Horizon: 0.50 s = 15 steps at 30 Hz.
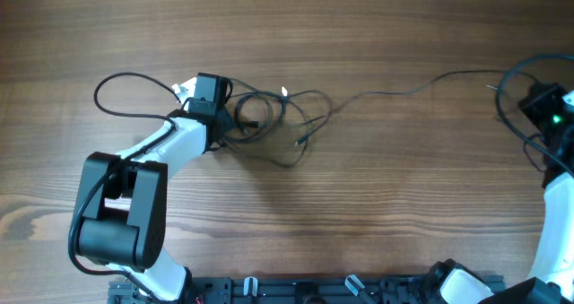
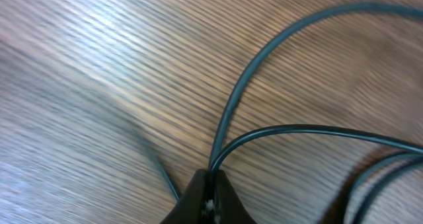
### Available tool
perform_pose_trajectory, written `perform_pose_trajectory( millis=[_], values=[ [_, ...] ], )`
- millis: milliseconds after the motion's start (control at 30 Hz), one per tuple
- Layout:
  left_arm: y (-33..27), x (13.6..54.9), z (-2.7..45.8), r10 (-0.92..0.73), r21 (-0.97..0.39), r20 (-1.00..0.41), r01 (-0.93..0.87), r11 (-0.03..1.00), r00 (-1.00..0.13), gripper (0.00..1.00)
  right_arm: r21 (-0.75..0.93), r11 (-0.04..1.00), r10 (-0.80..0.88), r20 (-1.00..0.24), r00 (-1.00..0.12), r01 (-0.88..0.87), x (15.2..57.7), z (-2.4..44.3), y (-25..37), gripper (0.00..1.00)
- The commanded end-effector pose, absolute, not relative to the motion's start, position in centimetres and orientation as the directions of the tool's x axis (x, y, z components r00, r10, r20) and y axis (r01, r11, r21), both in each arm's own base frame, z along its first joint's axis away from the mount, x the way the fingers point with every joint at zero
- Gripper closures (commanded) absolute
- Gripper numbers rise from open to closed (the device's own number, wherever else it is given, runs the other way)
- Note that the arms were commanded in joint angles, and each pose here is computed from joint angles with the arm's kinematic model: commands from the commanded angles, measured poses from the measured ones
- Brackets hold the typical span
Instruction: Untangle cables
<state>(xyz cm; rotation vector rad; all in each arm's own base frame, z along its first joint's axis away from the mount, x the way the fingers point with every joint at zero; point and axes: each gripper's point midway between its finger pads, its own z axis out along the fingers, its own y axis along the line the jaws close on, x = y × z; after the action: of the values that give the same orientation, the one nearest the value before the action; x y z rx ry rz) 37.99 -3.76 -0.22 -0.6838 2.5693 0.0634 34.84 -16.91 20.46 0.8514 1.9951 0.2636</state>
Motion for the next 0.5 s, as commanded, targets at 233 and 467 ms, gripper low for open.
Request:
perform_pose_trajectory(
  millis=[233,467],
  values=[
    [-3.2,35.3,-3.3,-0.499,-0.045,-0.359,-0.520,0.853,-0.788,0.95,0.553,0.769,0.633,-0.590,-0.502,0.319,37.8,18.6,-9.6,0.00],
    [-5.3,36.7,-3.0,-0.511,-0.169,-0.346,-0.484,0.859,-0.787,0.64,0.374,0.922,0.291,-0.486,-0.824,0.105,40.5,6.7,1.9,0.11]
  ],
)
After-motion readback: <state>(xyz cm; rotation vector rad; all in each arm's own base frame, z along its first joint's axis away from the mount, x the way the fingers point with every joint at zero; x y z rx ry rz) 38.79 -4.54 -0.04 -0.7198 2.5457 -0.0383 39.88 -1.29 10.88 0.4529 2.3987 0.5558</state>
